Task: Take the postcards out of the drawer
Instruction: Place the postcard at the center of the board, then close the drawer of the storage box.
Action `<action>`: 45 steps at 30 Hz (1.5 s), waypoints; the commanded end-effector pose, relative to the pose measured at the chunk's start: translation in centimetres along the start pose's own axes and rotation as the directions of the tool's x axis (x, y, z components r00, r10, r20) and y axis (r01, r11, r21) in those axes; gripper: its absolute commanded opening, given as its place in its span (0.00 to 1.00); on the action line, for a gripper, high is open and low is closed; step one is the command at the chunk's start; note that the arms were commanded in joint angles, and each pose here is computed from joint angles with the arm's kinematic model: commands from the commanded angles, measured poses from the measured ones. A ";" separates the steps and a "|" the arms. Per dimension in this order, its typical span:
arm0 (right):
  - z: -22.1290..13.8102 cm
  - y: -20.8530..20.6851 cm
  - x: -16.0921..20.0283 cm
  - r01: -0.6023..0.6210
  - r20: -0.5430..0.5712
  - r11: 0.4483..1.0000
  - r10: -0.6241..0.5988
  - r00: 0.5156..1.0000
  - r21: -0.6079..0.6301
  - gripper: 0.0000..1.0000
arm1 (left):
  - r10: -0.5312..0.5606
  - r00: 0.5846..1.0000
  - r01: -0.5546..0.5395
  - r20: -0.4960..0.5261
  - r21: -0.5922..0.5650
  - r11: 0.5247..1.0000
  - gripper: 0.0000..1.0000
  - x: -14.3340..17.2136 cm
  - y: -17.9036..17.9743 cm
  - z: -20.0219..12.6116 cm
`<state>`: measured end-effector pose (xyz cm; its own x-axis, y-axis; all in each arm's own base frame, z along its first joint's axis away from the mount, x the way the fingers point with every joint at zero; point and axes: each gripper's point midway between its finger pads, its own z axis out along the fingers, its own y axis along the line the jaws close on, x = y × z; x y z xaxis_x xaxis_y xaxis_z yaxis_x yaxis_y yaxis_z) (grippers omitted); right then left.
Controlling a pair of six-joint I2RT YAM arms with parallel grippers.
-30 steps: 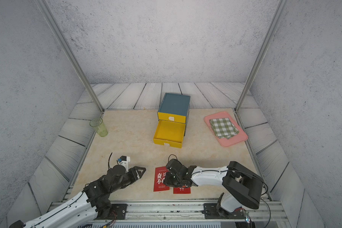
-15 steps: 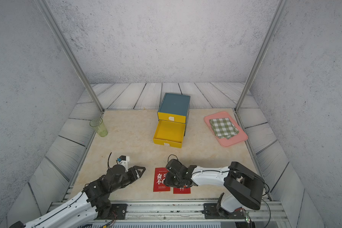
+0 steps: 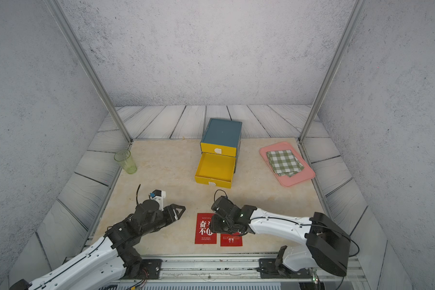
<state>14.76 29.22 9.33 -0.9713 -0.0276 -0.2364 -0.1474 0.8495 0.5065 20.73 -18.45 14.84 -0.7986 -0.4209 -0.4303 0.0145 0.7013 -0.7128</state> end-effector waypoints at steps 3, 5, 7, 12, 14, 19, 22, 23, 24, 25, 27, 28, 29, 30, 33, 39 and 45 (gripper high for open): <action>-6.2 0.5 -5.0 0.182 0.250 0.979 -0.200 0.947 0.093 0.50 | 0.255 0.967 -0.255 0.016 0.144 0.956 0.56 -6.9 -8.9 -0.6; -7.3 0.2 -6.7 0.206 0.308 0.970 -0.237 0.921 0.129 0.50 | 0.330 0.944 -0.326 0.010 0.180 0.928 0.56 -9.3 -12.0 0.3; -8.0 -0.6 -8.3 0.204 0.341 0.964 -0.251 0.906 0.168 0.50 | 0.379 0.925 -0.374 0.016 0.207 0.904 0.56 -11.8 -14.7 1.7; -7.6 -1.5 -11.9 0.237 0.381 0.944 -0.311 0.871 0.229 0.49 | 0.431 0.896 -0.441 0.108 0.324 0.837 0.57 -19.0 -21.6 4.7; -6.8 -1.7 -12.9 0.248 0.369 0.937 -0.327 0.870 0.246 0.49 | 0.446 0.888 -0.453 0.114 0.388 0.802 0.57 -20.5 -23.7 6.3; -4.5 -1.8 -14.7 0.269 0.343 0.927 -0.350 0.872 0.263 0.49 | 0.458 0.883 -0.453 0.107 0.456 0.766 0.57 -22.6 -25.7 10.9; -3.4 -1.9 -15.6 0.272 0.337 0.925 -0.354 0.872 0.266 0.49 | 0.462 0.881 -0.451 0.104 0.482 0.751 0.58 -23.3 -26.0 13.4; -3.0 -2.1 -15.8 0.268 0.336 0.925 -0.351 0.874 0.270 0.48 | 0.462 0.881 -0.446 0.099 0.495 0.746 0.58 -23.5 -26.1 14.2; -2.7 -2.2 -16.1 0.262 0.337 0.926 -0.346 0.876 0.271 0.48 | 0.459 0.883 -0.441 0.097 0.502 0.744 0.58 -23.7 -26.2 14.8; -2.4 -2.4 -16.3 0.257 0.338 0.927 -0.344 0.876 0.274 0.48 | 0.459 0.884 -0.438 0.092 0.508 0.742 0.59 -23.8 -26.2 15.5; -2.0 -2.7 -16.9 0.243 0.347 0.930 -0.332 0.877 0.275 0.47 | 0.455 0.887 -0.425 0.074 0.514 0.745 0.59 -23.9 -26.0 16.8; -1.8 -2.6 -17.1 0.245 0.349 0.931 -0.332 0.876 0.272 0.47 | 0.455 0.888 -0.421 0.068 0.516 0.746 0.59 -24.0 -25.8 17.2; -1.6 -2.7 -17.3 0.244 0.351 0.932 -0.331 0.876 0.270 0.46 | 0.452 0.890 -0.413 0.055 0.516 0.751 0.59 -23.9 -25.6 17.8; -1.5 -2.7 -17.6 0.240 0.356 0.934 -0.326 0.876 0.266 0.45 | 0.448 0.893 -0.407 0.048 0.514 0.755 0.59 -23.9 -25.3 18.2; -1.2 -3.1 -18.3 0.236 0.356 0.932 -0.326 0.876 0.274 0.44 | 0.439 0.898 -0.394 0.033 0.506 0.768 0.59 -23.8 -24.6 19.3; -0.6 -3.7 -19.2 0.232 0.350 0.932 -0.324 0.879 0.280 0.41 | 0.433 0.901 -0.378 0.002 0.490 0.785 0.59 -23.5 -23.6 20.6; -0.9 -3.3 -20.0 0.230 0.385 0.933 -0.326 0.863 0.275 0.40 | 0.433 0.901 -0.368 -0.028 0.477 0.798 0.59 -22.9 -22.6 21.5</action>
<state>32.88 25.94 11.84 -0.7556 -0.1191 -0.6441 -0.3061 0.9336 0.1864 51.31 -36.97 30.17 -0.7187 -0.0776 -0.6910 0.5973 0.4398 -0.6707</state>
